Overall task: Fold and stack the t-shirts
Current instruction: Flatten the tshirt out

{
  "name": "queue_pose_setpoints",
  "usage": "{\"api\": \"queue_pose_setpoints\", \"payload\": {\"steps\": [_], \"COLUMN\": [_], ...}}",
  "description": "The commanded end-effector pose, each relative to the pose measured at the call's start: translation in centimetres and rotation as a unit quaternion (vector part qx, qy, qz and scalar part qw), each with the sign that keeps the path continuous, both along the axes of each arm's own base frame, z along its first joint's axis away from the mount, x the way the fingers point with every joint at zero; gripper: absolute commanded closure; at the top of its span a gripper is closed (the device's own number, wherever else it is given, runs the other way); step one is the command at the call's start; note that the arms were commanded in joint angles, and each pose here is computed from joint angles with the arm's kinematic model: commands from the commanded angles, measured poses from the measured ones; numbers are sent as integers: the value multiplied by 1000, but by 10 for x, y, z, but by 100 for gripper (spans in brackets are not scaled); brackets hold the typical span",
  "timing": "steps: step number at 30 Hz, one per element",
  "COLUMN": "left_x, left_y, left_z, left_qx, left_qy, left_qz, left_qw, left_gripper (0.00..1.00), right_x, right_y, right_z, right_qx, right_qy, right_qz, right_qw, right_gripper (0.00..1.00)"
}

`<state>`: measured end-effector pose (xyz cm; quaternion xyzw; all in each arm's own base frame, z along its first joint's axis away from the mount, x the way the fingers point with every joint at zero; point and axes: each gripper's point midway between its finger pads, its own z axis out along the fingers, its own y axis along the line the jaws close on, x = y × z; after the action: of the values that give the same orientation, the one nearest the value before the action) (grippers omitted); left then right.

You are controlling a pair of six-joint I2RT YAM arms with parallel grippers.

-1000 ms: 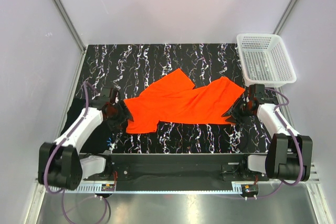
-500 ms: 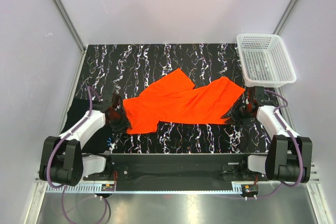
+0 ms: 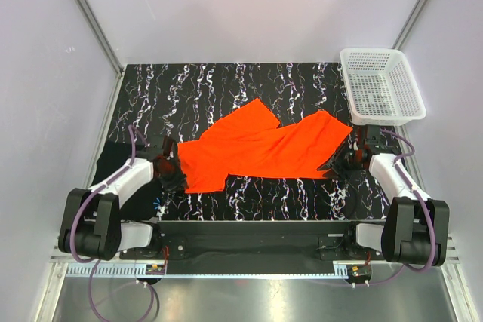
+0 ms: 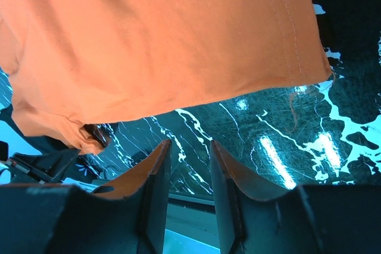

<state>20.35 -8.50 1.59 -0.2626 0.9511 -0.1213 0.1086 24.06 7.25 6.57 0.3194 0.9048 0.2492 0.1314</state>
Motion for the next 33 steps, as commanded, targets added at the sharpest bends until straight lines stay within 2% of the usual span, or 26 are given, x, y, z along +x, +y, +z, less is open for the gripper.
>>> {"api": "queue_pose_setpoints", "payload": {"steps": [1, 6, 10, 12, 23, 33], "left_x": [2, 6, 7, 8, 16, 24], "left_y": [-6, -14, -26, -30, -38, -41], "left_z": [3, 29, 44, 49, 70, 93], "left_qx": [-20, -46, -80, -90, -110, -114], "left_qy": [-17, -63, -82, -88, -128, -169], "left_qz": [-9, -33, -53, -63, -88, -112], "left_qw": [1000, 996, 992, 990, 982, 973], "left_gripper": [98, 100, 100, 100, 100, 100], "right_x": [4, -2, -9, -9, 4, 17], "right_y": [-2, -24, -61, -68, -72, -66], "right_z": [5, -5, -10, -10, -36, -55], "right_qx": [3, -47, -140, -152, -146, -122], "right_qy": [-10, 22, 48, 47, 50, 65], "right_qz": [-23, -88, -144, -161, -193, -194], "right_qw": [1000, 995, 978, 974, 969, 971], "right_gripper": [61, 67, 66, 65, 57, 56]}}
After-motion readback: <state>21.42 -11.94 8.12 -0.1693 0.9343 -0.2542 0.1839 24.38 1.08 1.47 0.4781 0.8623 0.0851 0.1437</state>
